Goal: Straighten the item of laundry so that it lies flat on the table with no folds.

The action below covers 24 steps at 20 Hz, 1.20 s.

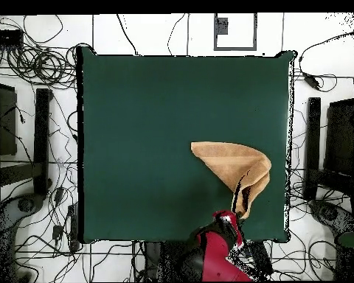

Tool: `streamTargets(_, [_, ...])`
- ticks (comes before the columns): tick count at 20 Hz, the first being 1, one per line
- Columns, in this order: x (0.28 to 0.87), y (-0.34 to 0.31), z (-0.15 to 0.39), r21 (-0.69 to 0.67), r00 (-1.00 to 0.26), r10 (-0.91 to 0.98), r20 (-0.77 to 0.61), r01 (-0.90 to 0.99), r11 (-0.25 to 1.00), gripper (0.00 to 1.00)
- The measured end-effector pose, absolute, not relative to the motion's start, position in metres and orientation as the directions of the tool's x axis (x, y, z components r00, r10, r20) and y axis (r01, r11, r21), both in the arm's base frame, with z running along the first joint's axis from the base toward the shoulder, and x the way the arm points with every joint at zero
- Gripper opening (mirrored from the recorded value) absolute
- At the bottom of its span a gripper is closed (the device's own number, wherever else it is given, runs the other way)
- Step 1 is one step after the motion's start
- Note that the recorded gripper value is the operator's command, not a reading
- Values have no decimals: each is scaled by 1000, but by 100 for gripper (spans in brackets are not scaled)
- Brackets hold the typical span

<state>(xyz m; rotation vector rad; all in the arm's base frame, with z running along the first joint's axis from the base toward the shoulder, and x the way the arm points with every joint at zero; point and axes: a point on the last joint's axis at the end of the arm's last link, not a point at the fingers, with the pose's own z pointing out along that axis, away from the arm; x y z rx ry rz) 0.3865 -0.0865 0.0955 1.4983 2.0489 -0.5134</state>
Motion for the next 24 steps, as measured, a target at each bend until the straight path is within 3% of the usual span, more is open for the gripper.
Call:
streamTargets(21, [362,-92,100,61,-263,732,-628,921,384,0])
streamTargets(22, [361,-92,100,61,-264,734,-626,921,384,100])
streamTargets(24, [359,-90,101,61,-269,736,-621,920,388,100])
